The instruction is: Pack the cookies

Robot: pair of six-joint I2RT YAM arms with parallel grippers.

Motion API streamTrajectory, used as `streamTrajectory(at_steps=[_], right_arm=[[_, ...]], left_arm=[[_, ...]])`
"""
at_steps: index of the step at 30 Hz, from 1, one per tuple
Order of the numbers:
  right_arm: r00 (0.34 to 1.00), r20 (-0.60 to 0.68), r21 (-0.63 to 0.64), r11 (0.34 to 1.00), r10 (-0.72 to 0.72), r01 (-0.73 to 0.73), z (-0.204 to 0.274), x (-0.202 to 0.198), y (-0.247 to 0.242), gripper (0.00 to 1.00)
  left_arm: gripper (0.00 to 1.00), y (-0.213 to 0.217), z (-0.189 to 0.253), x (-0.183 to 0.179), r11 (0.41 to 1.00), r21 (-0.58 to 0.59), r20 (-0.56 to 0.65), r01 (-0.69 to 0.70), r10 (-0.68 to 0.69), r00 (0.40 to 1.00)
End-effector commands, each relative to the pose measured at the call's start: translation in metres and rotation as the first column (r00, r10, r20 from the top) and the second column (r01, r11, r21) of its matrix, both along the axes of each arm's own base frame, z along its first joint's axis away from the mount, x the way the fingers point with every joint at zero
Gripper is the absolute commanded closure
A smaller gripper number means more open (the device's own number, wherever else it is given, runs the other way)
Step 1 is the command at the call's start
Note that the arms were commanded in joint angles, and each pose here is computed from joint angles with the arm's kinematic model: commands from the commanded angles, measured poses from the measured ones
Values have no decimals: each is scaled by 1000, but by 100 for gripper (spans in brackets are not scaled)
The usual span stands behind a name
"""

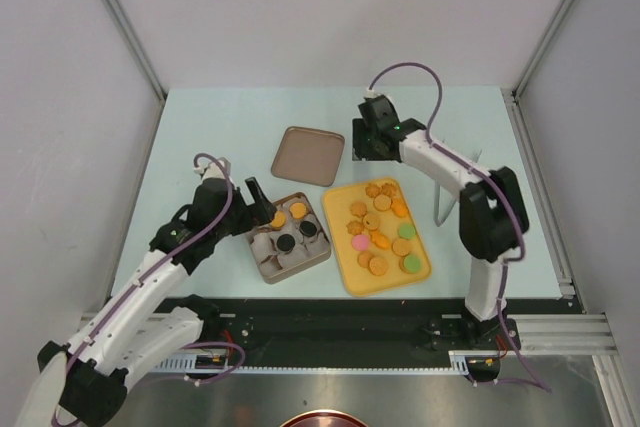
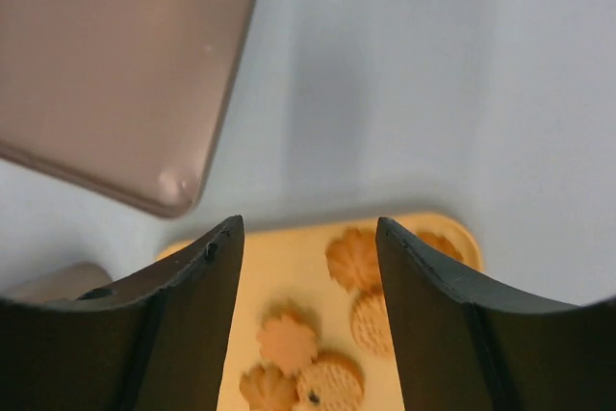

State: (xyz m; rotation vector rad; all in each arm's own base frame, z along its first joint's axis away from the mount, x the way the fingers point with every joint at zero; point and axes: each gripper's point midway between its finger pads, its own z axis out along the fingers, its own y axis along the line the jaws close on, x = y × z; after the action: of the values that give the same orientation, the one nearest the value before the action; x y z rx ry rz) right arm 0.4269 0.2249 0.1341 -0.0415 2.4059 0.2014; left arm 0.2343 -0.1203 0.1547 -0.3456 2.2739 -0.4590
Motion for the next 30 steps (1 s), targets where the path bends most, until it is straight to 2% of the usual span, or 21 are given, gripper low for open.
streamTrajectory(at_steps=[1,9,16,21,26,30], right_arm=[[1000,17,52,999,-5,4,-16,44,25,40],[1000,-1,72,997,10,-10,-47,83,59,43],[1000,4,94,995,24,-24,-57,89,81,43],[999,-37,46,999,19,-17,-78,84,81,44],[998,-65,10,1000,15,-14,-90,79,81,47],[996,-90,-22,1000,-4,2,-104,75,75,53]], left_arm=[[0,10,20,2,1000,19,53,-19,17,998],[0,21,10,-9,998,47,21,-53,52,998],[0,27,6,-11,995,63,7,-75,75,997],[0,27,1,-12,995,63,-2,-79,79,997],[0,25,-3,-12,995,60,-15,-76,77,997],[0,26,-4,-14,995,60,-14,-77,78,997]])
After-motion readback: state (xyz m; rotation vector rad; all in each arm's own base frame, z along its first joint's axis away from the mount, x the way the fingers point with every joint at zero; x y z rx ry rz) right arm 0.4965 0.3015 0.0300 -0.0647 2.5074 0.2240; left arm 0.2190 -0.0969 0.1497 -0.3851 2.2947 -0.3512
